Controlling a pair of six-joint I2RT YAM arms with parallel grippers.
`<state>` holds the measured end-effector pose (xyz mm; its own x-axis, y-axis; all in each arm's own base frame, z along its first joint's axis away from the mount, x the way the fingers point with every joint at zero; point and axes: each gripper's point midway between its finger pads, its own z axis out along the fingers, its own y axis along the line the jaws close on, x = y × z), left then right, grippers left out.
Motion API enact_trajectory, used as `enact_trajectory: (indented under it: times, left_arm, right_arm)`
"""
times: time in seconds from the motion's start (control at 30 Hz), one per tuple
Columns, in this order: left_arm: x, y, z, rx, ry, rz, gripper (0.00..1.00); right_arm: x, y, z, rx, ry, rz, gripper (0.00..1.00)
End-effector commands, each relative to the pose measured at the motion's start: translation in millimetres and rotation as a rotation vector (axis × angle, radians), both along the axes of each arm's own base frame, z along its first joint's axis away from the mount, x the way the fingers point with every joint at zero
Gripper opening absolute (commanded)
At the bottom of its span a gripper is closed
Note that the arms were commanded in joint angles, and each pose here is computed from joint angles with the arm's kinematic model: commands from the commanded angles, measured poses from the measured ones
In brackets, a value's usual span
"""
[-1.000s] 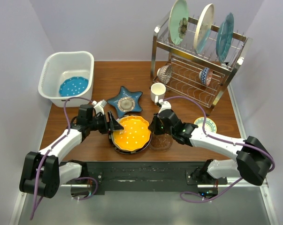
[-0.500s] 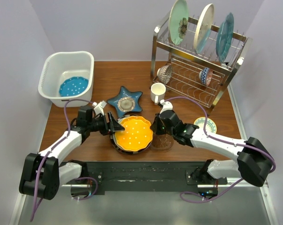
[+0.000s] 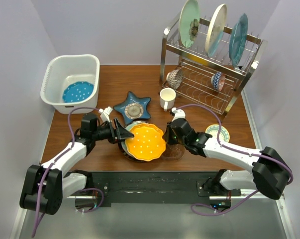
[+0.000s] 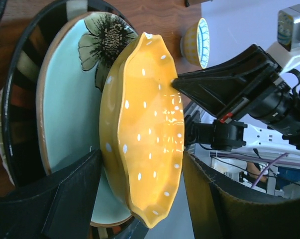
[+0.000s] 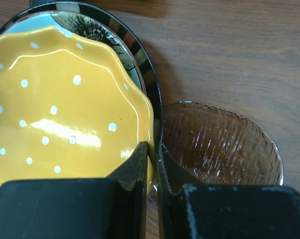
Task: Place the plates into the plastic bin on the countertop
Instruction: Pick up the plate at the center of the board.
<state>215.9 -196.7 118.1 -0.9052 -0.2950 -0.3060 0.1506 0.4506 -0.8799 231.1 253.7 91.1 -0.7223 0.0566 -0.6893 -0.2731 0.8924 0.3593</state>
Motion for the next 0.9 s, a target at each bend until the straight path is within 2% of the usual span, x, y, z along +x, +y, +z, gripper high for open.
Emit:
enact_trajectory:
  times: [0.0,0.3,0.47,0.87]
  left_arm:
    - [-26.6,-18.9,37.7,-0.158,-0.043,-0.181,0.69]
    - [-30.2,-15.8,20.5,-0.105,-0.001,-0.187,0.69]
    - [-28.5,-14.4,19.1,-0.076,-0.021,-0.192,0.67]
    - [-26.2,-2.9,1.1,0.080,0.010,-0.189,0.48]
  right_arm:
    - [-21.8,23.5,-1.9,0.077,0.070,0.096,0.00]
    - [-20.5,24.1,6.8,0.100,0.053,0.089,0.00]
    - [-20.4,23.2,8.0,0.102,0.052,0.082,0.00]
    - [-17.2,19.5,18.9,0.120,0.024,0.055,0.00]
